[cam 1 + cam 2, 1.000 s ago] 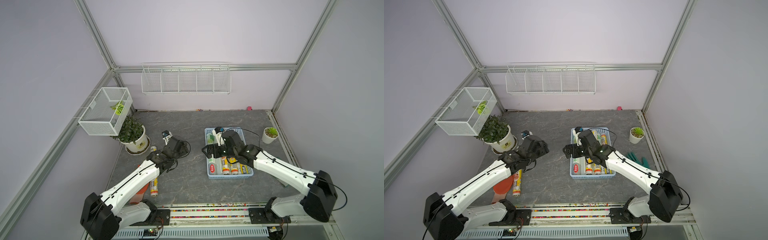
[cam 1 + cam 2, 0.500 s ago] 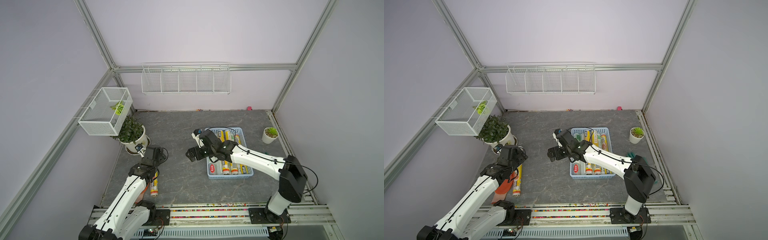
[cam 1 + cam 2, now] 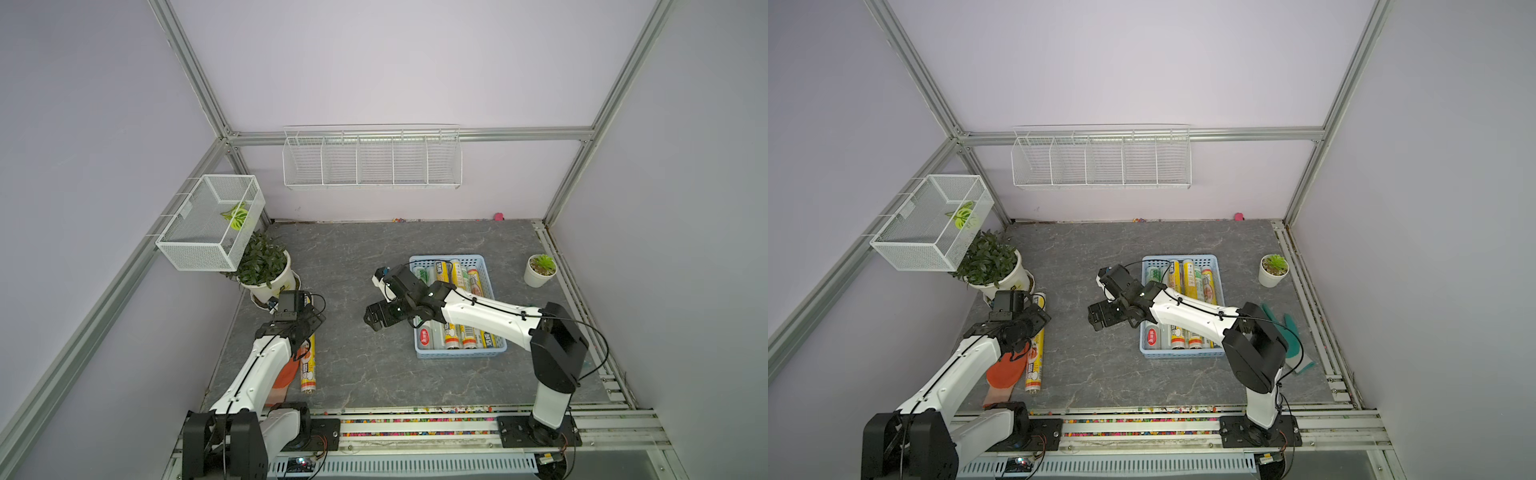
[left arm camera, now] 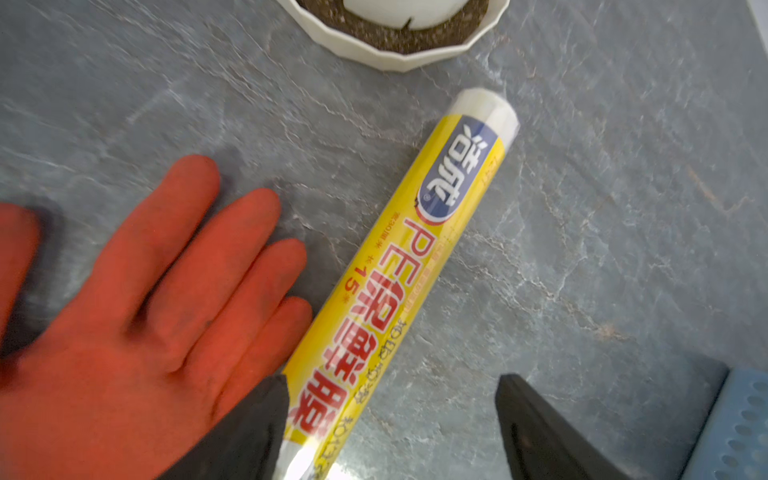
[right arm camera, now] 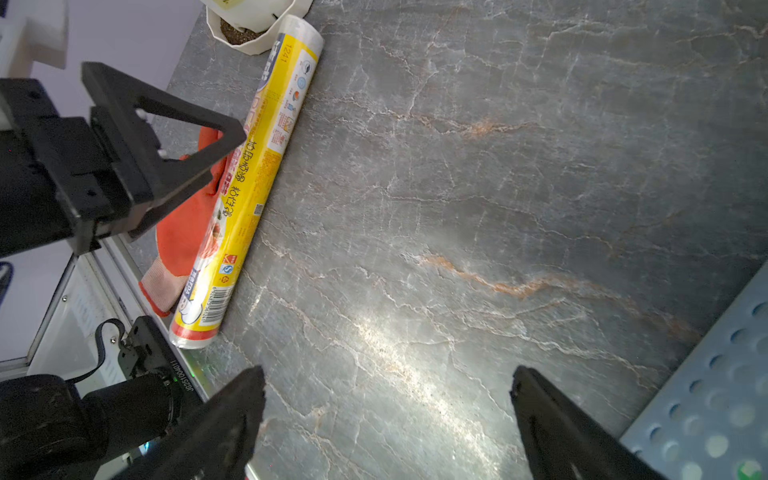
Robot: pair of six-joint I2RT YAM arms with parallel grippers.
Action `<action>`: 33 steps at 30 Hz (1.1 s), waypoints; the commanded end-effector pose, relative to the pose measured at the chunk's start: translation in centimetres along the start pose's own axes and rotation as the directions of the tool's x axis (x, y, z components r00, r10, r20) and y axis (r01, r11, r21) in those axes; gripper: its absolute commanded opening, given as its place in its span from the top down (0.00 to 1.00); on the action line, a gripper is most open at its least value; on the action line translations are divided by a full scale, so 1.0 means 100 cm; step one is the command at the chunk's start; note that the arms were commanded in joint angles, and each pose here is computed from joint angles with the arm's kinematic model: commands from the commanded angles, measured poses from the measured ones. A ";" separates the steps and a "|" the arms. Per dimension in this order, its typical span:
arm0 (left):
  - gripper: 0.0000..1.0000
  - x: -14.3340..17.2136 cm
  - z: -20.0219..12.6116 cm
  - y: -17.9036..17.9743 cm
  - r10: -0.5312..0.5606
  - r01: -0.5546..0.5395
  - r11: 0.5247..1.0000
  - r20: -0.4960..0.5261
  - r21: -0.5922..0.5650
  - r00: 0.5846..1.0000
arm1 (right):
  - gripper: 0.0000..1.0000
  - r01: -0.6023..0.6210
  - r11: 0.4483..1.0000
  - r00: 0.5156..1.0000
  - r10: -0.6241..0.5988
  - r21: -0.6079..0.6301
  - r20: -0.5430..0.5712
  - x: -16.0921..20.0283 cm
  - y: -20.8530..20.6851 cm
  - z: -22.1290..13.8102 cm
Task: Put the plastic wrap into the basket
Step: Pick up the plastic wrap from the center of the board.
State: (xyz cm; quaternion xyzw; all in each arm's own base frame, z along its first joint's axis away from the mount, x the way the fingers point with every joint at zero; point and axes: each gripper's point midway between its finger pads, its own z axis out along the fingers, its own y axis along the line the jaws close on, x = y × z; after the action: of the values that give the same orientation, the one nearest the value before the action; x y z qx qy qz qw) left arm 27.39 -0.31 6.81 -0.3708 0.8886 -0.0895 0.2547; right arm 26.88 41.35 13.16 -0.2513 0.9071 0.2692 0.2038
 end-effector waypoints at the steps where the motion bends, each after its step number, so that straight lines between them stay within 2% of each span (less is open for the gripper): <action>1: 0.16 0.002 0.007 -0.005 0.014 -0.013 1.000 -0.025 0.018 1.000 | 0.02 -0.011 1.000 1.000 0.011 -0.027 -0.018 0.001 0.008 0.003; 9: 0.17 0.014 0.023 -0.003 0.038 -0.041 0.999 -0.122 -0.020 0.992 | 0.02 -0.012 1.000 1.000 0.012 -0.023 -0.019 0.002 0.006 0.004; 15: 0.22 0.029 0.034 -0.010 0.089 -0.092 0.996 -0.222 -0.003 0.971 | 0.02 -0.005 1.000 1.000 0.005 -0.011 -0.017 0.002 0.004 0.003; 21: 0.26 0.039 0.031 -0.004 0.172 -0.222 0.958 -0.252 -0.184 0.952 | 0.02 -0.003 1.000 1.000 0.003 0.028 -0.008 0.002 -0.003 0.003; 24: 0.28 0.046 0.031 -0.006 0.204 -0.267 0.936 -0.266 -0.230 0.942 | 0.02 -0.006 0.998 1.000 0.006 0.058 0.000 0.003 -0.010 0.002; 29: 0.33 0.053 0.041 -0.004 0.214 -0.296 0.922 -0.308 -0.249 0.927 | 0.02 -0.025 0.991 0.999 0.020 0.135 0.038 0.002 -0.026 -0.007; 33: 0.38 0.062 0.048 -0.015 0.254 -0.338 0.924 -0.369 -0.182 0.894 | 0.02 -0.067 0.986 0.996 0.056 0.151 0.074 0.003 -0.038 -0.015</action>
State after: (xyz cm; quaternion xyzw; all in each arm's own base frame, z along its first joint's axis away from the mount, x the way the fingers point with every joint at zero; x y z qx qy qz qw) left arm 27.33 -4.91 1.60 -0.2599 0.9619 0.0041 0.0850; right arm 27.81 39.10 11.87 -0.2237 0.9224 0.2212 0.2243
